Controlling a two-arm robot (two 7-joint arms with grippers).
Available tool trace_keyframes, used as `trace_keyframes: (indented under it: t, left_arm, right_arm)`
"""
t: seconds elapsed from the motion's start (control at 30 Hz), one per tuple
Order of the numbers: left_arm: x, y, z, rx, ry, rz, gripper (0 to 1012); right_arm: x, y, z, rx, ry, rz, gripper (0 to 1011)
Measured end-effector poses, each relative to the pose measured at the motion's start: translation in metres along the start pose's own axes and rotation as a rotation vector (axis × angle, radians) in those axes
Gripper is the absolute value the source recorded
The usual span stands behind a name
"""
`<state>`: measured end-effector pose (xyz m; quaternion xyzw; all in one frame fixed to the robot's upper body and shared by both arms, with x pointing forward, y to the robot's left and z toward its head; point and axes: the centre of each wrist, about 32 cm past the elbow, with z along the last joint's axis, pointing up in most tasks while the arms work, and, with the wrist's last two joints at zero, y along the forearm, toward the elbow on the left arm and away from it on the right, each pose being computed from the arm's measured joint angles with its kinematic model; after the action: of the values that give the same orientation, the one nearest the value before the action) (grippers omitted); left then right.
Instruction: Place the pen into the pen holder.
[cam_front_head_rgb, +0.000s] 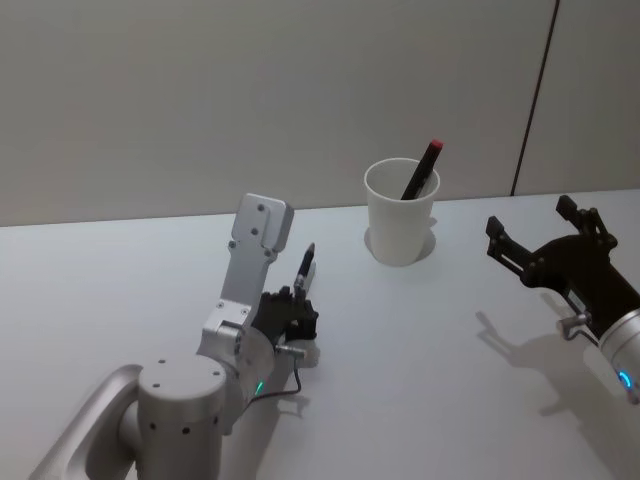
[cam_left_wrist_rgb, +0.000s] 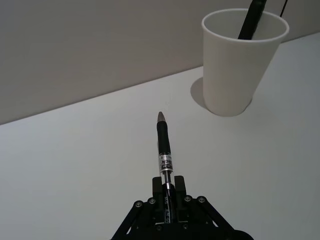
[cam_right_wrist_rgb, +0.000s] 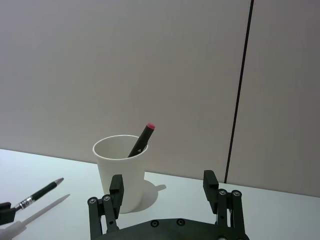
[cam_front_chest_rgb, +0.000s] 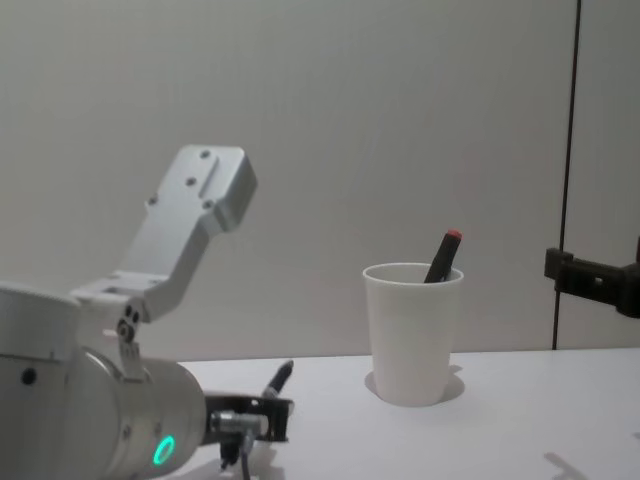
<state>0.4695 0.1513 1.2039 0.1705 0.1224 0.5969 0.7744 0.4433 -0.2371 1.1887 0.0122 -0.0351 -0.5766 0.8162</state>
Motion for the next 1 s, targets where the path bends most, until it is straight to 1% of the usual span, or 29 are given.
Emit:
trace_keyframes:
  t: [0.03, 0.07, 0.13, 0.17, 0.2, 0.27, 0.3, 0.33, 0.4, 0.47, 0.5, 0.57, 0.6, 0.67, 0.7, 0.77, 0.8, 0.9, 0.93, 1.0]
  left_arm:
    - [0.0011, 0.0012, 0.0003, -0.020, 0.000, 0.005, 138]
    - [0.0011, 0.0012, 0.0003, -0.020, 0.000, 0.005, 138]
    - [0.0033, 0.0037, 0.0007, -0.057, 0.000, 0.014, 136]
    - [0.0033, 0.0037, 0.0007, -0.057, 0.000, 0.014, 136]
    - [0.0046, 0.0049, 0.0010, -0.077, 0.000, 0.018, 138]
    - [0.0059, 0.0062, 0.0013, -0.099, 0.001, 0.022, 138]
    - [0.0075, 0.0075, 0.0014, -0.120, 0.003, 0.024, 138]
    - [0.0075, 0.0075, 0.0014, -0.120, 0.003, 0.024, 138]
    - [0.0110, 0.0102, 0.0024, -0.168, 0.008, 0.022, 138]
    - [0.0132, 0.0116, 0.0026, -0.191, 0.011, 0.019, 138]
    - [0.0153, 0.0128, 0.0028, -0.215, 0.014, 0.014, 138]
    - [0.0175, 0.0138, 0.0030, -0.242, 0.021, 0.004, 136]
    - [0.0196, 0.0148, 0.0030, -0.267, 0.027, -0.007, 136]
    - [0.0223, 0.0158, 0.0028, -0.291, 0.034, -0.018, 138]
    - [0.0251, 0.0166, 0.0028, -0.317, 0.041, -0.034, 138]
    - [0.0273, 0.0172, 0.0029, -0.340, 0.047, -0.050, 138]
    - [0.0292, 0.0176, 0.0030, -0.362, 0.054, -0.068, 136]
    - [0.0327, 0.0182, 0.0033, -0.395, 0.062, -0.097, 136]
    - [0.0351, 0.0185, 0.0036, -0.414, 0.068, -0.116, 138]
    - [0.0369, 0.0185, 0.0037, -0.433, 0.072, -0.139, 138]
  right_arm:
    - [0.000, 0.000, 0.000, 0.000, 0.000, 0.000, 1001]
    - [0.000, 0.000, 0.000, 0.000, 0.000, 0.000, 1001]
    - [0.000, 0.000, 0.000, 0.000, 0.000, 0.000, 1001]
    - [0.000, 0.000, 0.000, 0.000, 0.000, 0.000, 1001]
    - [0.000, 0.000, 0.000, 0.000, 0.000, 0.000, 1001]
    - [0.000, 0.000, 0.000, 0.000, 0.000, 0.000, 1001]
    - [0.000, 0.000, 0.000, 0.000, 0.000, 0.000, 1002]
    - [0.000, 0.000, 0.000, 0.000, 0.000, 0.000, 1002]
    - [0.000, 0.000, 0.000, 0.000, 0.000, 0.000, 1001]
    - [0.000, 0.000, 0.000, 0.000, 0.000, 0.000, 1001]
    - [0.000, 0.000, 0.000, 0.000, 0.000, 0.000, 1001]
    - [0.000, 0.000, 0.000, 0.000, 0.000, 0.000, 1001]
    - [0.000, 0.000, 0.000, 0.000, 0.000, 0.000, 1001]
    - [0.000, 0.000, 0.000, 0.000, 0.000, 0.000, 1001]
    - [0.000, 0.000, 0.000, 0.000, 0.000, 0.000, 1001]
    - [0.000, 0.000, 0.000, 0.000, 0.000, 0.000, 1001]
    - [0.000, 0.000, 0.000, 0.000, 0.000, 0.000, 1001]
    - [0.000, 0.000, 0.000, 0.000, 0.000, 0.000, 1001]
    - [0.000, 0.000, 0.000, 0.000, 0.000, 0.000, 1001]
    - [0.000, 0.000, 0.000, 0.000, 0.000, 0.000, 1001]
